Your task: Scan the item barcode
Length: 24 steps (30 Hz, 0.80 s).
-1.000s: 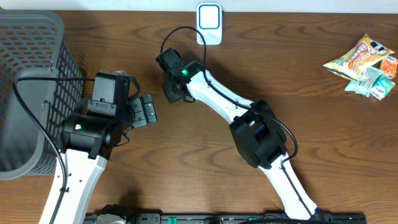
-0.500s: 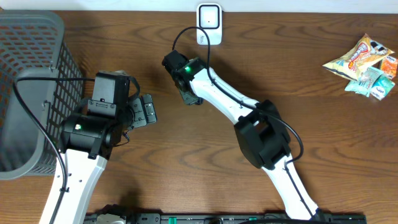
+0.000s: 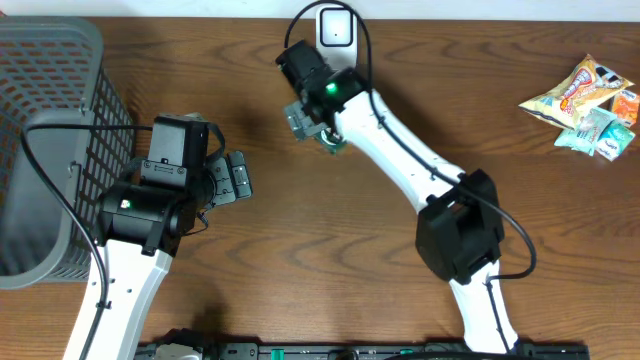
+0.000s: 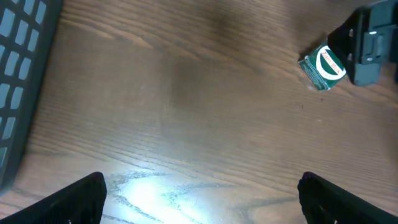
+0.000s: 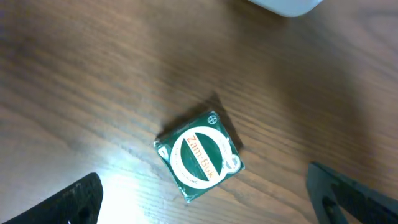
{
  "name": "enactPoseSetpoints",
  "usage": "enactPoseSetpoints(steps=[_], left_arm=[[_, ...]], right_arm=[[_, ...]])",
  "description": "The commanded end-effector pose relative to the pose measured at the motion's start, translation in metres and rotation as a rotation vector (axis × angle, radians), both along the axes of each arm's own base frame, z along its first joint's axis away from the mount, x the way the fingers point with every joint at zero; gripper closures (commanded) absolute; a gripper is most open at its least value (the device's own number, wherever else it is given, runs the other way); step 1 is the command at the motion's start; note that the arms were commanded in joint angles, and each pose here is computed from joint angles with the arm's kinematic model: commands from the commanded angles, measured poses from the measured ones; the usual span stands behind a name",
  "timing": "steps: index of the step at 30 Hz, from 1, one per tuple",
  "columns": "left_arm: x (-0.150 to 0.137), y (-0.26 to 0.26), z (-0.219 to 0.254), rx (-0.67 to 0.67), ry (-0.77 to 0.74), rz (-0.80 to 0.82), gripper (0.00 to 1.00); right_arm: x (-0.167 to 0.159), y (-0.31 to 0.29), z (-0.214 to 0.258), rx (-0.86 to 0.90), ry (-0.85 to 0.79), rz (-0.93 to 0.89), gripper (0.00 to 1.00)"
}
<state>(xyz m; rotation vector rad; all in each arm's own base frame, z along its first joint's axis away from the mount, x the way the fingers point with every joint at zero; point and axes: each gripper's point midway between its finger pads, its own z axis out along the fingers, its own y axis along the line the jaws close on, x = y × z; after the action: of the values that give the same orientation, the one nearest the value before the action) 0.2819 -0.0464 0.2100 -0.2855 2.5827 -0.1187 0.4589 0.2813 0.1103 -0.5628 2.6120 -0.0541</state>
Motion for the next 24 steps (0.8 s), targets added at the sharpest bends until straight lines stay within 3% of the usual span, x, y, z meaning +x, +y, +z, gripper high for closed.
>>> enactPoseSetpoints(steps=[1,7,8,9,10,12,16,19,24], left_arm=[[0.002,0.000,0.003,-0.007,-0.007,0.009,0.02],[0.002,0.000,0.003,-0.007,-0.007,0.009,0.02],[0.002,0.000,0.003,-0.007,-0.007,0.009,0.02],[0.002,0.000,0.003,-0.007,-0.007,0.009,0.02],[0.002,0.000,0.003,-0.007,-0.007,0.009,0.02],[0.002,0.000,0.003,-0.007,-0.007,0.009,0.02],[0.002,0.000,0.003,-0.007,-0.007,0.009,0.02],[0.002,0.000,0.003,-0.008,-0.007,0.009,0.02],[0.002,0.000,0.003,-0.008,-0.007,0.009,0.03]], right_arm=[[0.004,-0.005,0.001,0.135,0.089,0.097,0.01],[0.013,-0.020,0.007,0.374,0.194,0.062,0.02],[0.014,-0.020,0.009,0.417,0.210,0.043,0.09],[0.016,-0.018,0.012,0.463,0.224,0.022,0.28],[0.017,-0.018,0.013,0.476,0.227,0.011,0.36],[0.019,-0.016,0.014,0.491,0.220,-0.003,0.66],[0.021,0.005,0.015,0.501,0.178,0.041,0.99],[0.023,0.018,0.004,0.471,0.149,0.044,0.99],[0.033,0.016,-0.033,0.360,0.107,-0.113,0.99]])
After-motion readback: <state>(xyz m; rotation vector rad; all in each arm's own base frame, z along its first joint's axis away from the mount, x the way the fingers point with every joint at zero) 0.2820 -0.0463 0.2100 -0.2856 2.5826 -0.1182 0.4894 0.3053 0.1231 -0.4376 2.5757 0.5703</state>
